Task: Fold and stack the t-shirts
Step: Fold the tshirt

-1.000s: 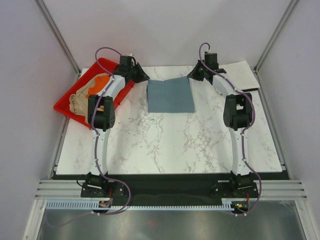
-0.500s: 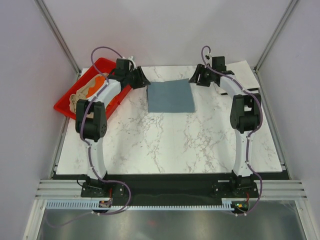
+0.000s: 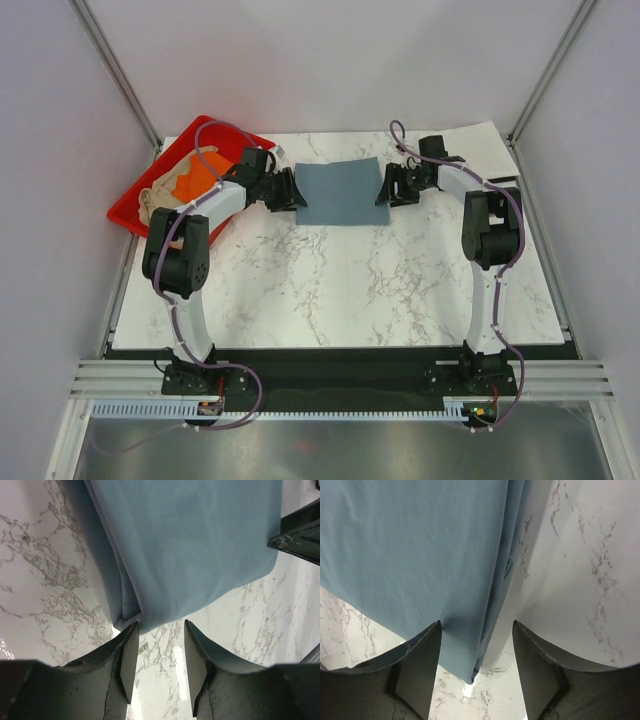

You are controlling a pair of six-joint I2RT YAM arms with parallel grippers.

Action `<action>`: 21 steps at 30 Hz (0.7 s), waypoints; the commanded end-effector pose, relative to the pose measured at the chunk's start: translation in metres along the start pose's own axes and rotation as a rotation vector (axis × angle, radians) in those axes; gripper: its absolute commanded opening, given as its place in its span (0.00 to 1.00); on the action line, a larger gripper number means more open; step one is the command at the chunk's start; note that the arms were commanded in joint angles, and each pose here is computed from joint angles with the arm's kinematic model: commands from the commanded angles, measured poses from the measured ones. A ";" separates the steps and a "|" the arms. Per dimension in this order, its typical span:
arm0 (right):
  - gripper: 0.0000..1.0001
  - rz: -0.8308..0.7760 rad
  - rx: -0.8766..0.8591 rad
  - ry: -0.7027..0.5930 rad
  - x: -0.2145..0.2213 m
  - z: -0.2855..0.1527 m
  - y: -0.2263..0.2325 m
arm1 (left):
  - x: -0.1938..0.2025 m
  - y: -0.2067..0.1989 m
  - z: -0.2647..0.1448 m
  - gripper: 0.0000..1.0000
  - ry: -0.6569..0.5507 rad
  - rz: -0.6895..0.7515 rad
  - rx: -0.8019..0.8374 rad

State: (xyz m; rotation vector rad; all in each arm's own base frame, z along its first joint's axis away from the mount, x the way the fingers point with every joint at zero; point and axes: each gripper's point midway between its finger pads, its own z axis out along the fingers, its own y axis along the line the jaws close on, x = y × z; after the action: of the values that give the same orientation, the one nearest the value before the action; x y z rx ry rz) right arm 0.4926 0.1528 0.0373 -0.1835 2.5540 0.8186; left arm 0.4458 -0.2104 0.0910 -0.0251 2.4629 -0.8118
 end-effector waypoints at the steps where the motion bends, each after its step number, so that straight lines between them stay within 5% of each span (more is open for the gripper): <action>1: 0.67 -0.084 -0.038 -0.009 -0.004 -0.014 0.013 | 0.005 0.007 0.011 0.48 0.020 0.037 0.015; 15: 0.48 -0.049 -0.076 0.062 0.026 -0.014 0.016 | 0.021 0.019 0.028 0.29 0.067 0.008 0.014; 21: 0.08 -0.028 -0.069 0.068 0.032 -0.015 0.015 | 0.031 0.026 0.028 0.12 0.103 -0.042 -0.022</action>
State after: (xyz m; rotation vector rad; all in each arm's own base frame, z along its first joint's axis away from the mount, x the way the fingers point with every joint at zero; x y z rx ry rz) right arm 0.4578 0.1565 0.0229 -0.2383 2.6166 0.9089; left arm 0.4412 -0.2121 0.0502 -0.0315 2.5448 -0.8237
